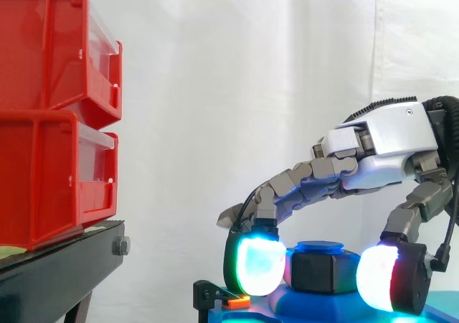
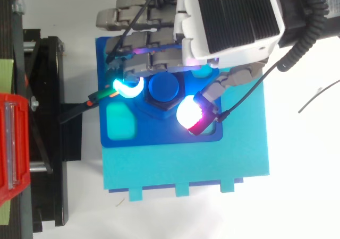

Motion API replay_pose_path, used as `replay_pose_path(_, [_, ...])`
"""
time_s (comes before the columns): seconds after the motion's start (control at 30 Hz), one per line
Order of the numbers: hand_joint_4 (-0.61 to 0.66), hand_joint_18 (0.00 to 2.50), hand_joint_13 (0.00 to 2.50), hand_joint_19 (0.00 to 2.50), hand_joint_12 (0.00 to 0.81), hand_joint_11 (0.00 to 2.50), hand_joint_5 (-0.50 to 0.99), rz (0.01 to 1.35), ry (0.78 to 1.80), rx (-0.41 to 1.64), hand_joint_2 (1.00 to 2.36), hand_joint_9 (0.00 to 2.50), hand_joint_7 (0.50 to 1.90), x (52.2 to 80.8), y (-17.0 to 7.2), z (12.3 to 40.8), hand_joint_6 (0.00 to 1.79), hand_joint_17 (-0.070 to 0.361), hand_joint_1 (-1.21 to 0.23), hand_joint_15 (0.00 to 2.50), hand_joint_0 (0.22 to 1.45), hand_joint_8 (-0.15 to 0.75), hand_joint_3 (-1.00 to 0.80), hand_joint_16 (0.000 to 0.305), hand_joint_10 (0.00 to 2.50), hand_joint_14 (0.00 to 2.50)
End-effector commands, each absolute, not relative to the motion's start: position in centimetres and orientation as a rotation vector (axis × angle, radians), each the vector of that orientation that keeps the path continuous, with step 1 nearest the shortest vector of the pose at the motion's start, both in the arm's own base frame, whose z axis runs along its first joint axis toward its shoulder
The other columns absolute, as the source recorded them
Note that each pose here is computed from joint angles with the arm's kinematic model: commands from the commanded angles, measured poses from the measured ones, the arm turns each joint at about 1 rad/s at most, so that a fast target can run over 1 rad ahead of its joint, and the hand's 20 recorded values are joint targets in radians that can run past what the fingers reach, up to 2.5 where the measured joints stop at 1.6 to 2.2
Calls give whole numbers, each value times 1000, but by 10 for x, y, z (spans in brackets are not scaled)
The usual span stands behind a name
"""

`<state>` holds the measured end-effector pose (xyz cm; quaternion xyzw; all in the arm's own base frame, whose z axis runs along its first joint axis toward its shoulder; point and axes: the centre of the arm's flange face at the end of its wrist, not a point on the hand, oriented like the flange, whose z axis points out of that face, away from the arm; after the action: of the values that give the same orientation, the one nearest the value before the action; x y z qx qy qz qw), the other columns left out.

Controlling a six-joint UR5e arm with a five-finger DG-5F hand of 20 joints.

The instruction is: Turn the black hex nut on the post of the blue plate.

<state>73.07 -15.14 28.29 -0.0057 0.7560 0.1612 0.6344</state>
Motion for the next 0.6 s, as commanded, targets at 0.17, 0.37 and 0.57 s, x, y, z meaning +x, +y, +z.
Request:
replay_pose_path(0.17, [197, 50, 111, 229, 313, 209, -188, 369, 1724, -15, 1005, 342, 1102, 731, -151, 283, 501, 121, -785, 61, 502, 208, -432, 54, 8, 3])
replay_pose_path(0.37, [184, 60, 113, 228, 307, 206, -187, 369, 1724, -15, 1008, 343, 1105, 731, -151, 283, 502, 118, -759, 57, 529, 200, -408, 52, 8, 1])
replay_pose_path(0.57, [214, 89, 130, 245, 329, 215, -188, 369, 1724, -15, 1000, 357, 1095, 731, -151, 283, 501, 129, -718, 73, 458, 221, -500, 57, 8, 2])
